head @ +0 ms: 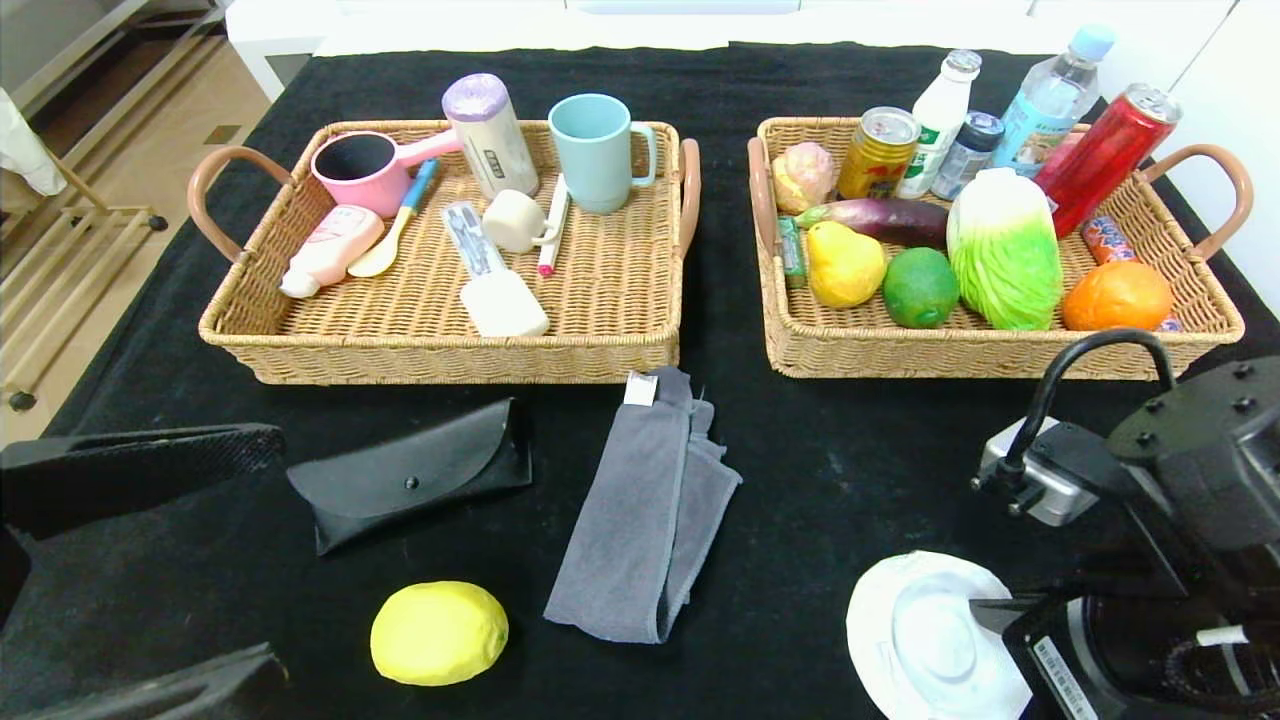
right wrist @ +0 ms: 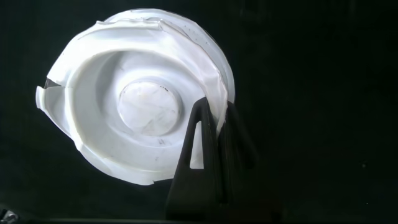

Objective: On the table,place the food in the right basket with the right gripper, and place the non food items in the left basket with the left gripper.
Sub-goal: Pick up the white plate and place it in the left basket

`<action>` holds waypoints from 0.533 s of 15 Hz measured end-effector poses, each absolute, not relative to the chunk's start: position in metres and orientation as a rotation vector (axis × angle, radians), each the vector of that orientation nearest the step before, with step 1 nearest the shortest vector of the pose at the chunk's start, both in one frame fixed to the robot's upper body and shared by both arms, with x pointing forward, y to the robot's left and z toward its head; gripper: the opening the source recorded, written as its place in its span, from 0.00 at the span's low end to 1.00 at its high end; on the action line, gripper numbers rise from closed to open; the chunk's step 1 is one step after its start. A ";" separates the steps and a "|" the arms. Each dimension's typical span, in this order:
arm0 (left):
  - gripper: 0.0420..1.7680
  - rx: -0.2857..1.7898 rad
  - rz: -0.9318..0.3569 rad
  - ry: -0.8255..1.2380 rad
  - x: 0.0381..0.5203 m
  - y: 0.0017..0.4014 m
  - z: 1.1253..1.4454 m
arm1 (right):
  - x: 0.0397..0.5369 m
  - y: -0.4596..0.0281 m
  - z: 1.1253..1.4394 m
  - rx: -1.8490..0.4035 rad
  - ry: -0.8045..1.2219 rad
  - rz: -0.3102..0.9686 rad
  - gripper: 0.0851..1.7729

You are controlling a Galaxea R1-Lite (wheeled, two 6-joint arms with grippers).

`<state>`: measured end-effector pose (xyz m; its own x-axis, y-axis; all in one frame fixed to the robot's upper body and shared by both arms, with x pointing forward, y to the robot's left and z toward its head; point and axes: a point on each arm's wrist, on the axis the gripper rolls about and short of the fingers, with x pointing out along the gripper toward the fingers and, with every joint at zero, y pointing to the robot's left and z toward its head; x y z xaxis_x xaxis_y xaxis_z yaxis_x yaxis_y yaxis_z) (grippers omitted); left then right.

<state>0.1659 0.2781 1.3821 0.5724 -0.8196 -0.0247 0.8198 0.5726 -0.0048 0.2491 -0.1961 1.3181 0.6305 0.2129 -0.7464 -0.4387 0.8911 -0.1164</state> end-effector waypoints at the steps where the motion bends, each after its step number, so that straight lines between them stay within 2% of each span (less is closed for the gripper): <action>1: 0.97 0.007 -0.961 0.027 0.166 0.278 1.382 | 0.249 -0.197 1.324 -0.286 0.784 0.383 0.03; 8: 0.97 0.007 -0.961 0.037 0.168 0.277 1.380 | 0.265 -0.173 1.350 -0.150 0.650 0.426 0.03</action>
<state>0.1677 0.2770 1.3804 0.5721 -0.8195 -0.0346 0.8197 0.5727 -0.0106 0.2654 -0.1727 1.3496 0.7138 0.3362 -0.6144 -0.4289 0.9034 -0.0040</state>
